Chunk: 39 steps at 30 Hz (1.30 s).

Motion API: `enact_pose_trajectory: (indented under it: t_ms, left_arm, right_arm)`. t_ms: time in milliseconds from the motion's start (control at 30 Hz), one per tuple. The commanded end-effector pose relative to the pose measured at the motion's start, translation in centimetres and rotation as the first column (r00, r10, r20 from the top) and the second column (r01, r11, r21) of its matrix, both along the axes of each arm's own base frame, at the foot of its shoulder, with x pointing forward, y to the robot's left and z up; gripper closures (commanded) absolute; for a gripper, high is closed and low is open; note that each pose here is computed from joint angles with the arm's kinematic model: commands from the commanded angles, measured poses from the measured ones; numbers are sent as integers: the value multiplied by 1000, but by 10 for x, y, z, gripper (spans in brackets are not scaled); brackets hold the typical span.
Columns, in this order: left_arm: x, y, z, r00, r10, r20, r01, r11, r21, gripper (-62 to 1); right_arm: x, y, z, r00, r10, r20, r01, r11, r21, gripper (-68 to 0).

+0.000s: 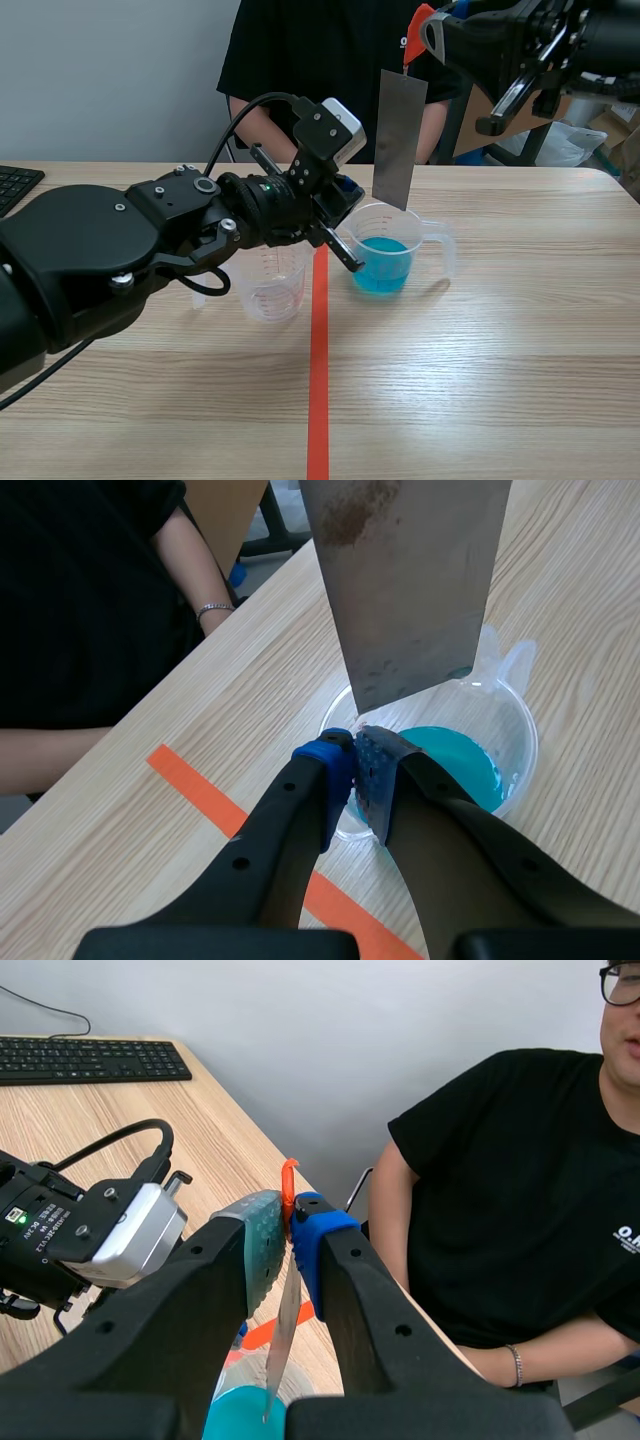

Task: Do the redox reaction experiment.
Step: 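Raise the plate and point at it, then lower the plate into the blue solution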

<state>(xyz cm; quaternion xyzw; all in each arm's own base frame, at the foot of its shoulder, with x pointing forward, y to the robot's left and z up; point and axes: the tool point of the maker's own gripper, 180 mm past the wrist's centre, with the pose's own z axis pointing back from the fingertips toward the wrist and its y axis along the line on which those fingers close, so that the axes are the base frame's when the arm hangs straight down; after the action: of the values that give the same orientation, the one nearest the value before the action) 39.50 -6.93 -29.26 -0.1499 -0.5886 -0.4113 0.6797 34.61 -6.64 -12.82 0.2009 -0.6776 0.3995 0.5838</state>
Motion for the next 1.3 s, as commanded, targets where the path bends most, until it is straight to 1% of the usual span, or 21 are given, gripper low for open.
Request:
enact_pose_trajectory:
  t_ms: [0,500,633,667,733,833,967,1067,1133,1267]
  left_arm:
    - [5,-4,15,999,-5,36,6,1000,-21,-49]
    - [5,-3,14,999,-4,36,5,1000,-21,-49]
    - [6,9,23,999,0,44,3,998,-69,-49]
    - [5,14,26,999,1,51,3,997,-75,-49]
    - [1,25,30,998,-1,63,5,997,-71,-49]
    - [-5,45,32,997,-2,79,6,999,-42,-49]
    - [-22,79,24,997,-3,74,2,1000,20,-49]
    - [-37,111,15,999,19,34,-21,998,54,-49]
    - [-48,136,9,999,38,9,-39,996,85,-49]
    - [-72,187,-3,995,90,-52,-80,983,164,-49]
  right_arm:
    - [-1,-2,15,999,6,44,-6,1000,11,-17]
    - [-1,-2,15,999,6,43,-6,1000,10,-17]
    - [-1,-2,15,999,6,44,-6,1000,11,-17]
    - [-1,-2,15,999,6,43,-6,1000,10,-17]
    - [-1,-2,15,999,5,42,-5,1000,8,-17]
    - [0,-2,15,999,5,41,-5,1000,8,-17]
    - [0,-2,15,999,5,41,-5,1000,8,-17]
    - [-1,-2,15,999,5,42,-5,1000,8,-17]
    - [-1,-2,15,999,5,41,-6,1000,10,-17]
    - [-1,-2,14,999,5,39,-5,1000,11,-17]
